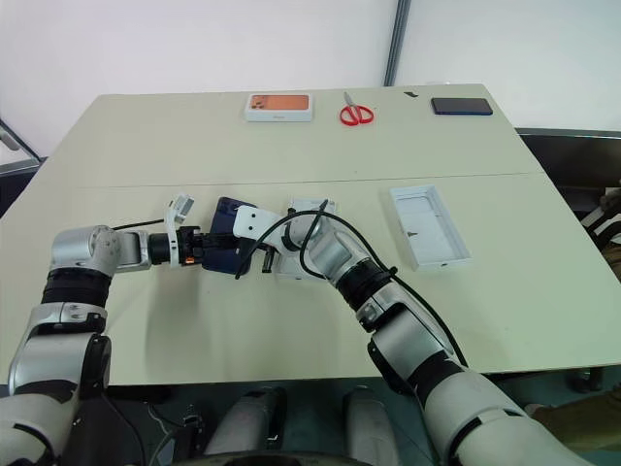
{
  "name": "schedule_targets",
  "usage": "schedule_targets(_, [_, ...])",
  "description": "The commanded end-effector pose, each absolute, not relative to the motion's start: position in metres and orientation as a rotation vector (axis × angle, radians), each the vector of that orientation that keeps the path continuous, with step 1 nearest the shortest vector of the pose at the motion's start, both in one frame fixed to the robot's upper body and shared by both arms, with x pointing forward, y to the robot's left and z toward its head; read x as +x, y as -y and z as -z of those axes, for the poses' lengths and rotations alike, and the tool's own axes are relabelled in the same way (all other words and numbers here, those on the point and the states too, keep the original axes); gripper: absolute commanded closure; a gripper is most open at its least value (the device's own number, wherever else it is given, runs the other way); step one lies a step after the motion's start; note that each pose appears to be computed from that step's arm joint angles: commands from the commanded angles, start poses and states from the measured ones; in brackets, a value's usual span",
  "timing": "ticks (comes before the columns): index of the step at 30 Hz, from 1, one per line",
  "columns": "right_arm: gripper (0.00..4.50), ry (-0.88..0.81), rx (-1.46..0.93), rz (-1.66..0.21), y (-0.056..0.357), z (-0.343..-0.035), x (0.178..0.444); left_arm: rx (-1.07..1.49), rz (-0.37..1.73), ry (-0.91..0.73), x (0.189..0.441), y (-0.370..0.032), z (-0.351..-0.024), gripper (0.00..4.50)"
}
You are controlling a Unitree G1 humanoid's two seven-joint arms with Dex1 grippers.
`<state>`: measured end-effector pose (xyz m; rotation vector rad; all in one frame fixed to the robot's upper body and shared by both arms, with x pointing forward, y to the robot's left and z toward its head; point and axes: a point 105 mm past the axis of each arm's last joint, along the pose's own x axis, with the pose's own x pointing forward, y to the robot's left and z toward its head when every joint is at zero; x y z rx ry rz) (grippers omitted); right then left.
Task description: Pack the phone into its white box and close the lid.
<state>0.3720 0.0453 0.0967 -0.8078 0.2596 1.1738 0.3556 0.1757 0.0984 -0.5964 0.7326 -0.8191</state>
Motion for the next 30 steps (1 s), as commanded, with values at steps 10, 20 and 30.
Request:
schedule_targets(10, [4.5, -0.231, -0.82, -1.198, -0.053, -0.1, 0.367, -0.683, 0.727, -0.733, 0.352, -0.191, -0.083, 2.93])
schedule_targets(20, [4.5, -0.235, -0.821, -1.201, -0.051, -0.098, 0.365, -0.748, 0.693, -0.701, 0.351, -0.196, -0.082, 3.49])
schedule_targets(30, [4.5, -0.204, -0.794, -1.205, -0.053, -0.104, 0.366, -0.821, 0.719, -0.677, 0.347, -0.195, -0.089, 4.44])
